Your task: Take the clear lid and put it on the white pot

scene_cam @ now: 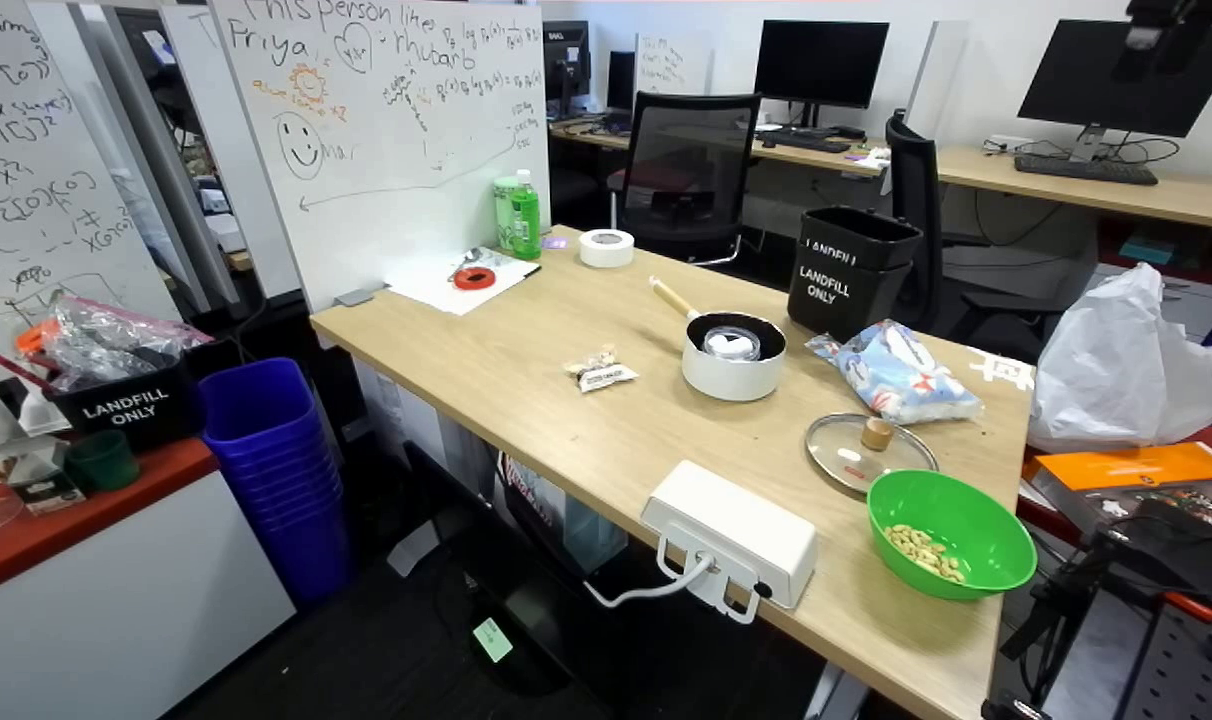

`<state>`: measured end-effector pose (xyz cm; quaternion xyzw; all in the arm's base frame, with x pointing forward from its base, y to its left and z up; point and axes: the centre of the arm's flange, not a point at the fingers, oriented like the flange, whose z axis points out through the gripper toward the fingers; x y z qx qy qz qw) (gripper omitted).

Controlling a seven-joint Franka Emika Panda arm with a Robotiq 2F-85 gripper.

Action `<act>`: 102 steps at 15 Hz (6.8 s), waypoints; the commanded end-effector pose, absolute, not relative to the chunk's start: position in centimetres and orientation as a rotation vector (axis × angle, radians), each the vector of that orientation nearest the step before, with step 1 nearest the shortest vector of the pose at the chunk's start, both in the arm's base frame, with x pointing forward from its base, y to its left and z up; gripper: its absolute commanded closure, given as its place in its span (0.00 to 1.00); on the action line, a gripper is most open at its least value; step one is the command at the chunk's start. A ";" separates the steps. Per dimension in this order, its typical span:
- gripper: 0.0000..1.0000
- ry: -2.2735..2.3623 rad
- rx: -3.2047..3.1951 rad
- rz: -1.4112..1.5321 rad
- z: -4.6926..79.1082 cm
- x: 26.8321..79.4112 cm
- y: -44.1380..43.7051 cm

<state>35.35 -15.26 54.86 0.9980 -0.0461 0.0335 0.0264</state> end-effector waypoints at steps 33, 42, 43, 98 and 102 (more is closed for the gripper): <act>0.00 -0.176 3.315 -0.494 31.6 37.0 -6.3; 0.00 -0.483 3.295 -0.139 24.8 40.3 -6.0; 0.00 -0.553 3.272 -0.120 24.0 40.8 -6.0; 0.26 -2.252 2.217 -0.239 10.7 47.5 -14.7; 0.55 -2.278 2.191 -0.220 10.7 47.6 -14.8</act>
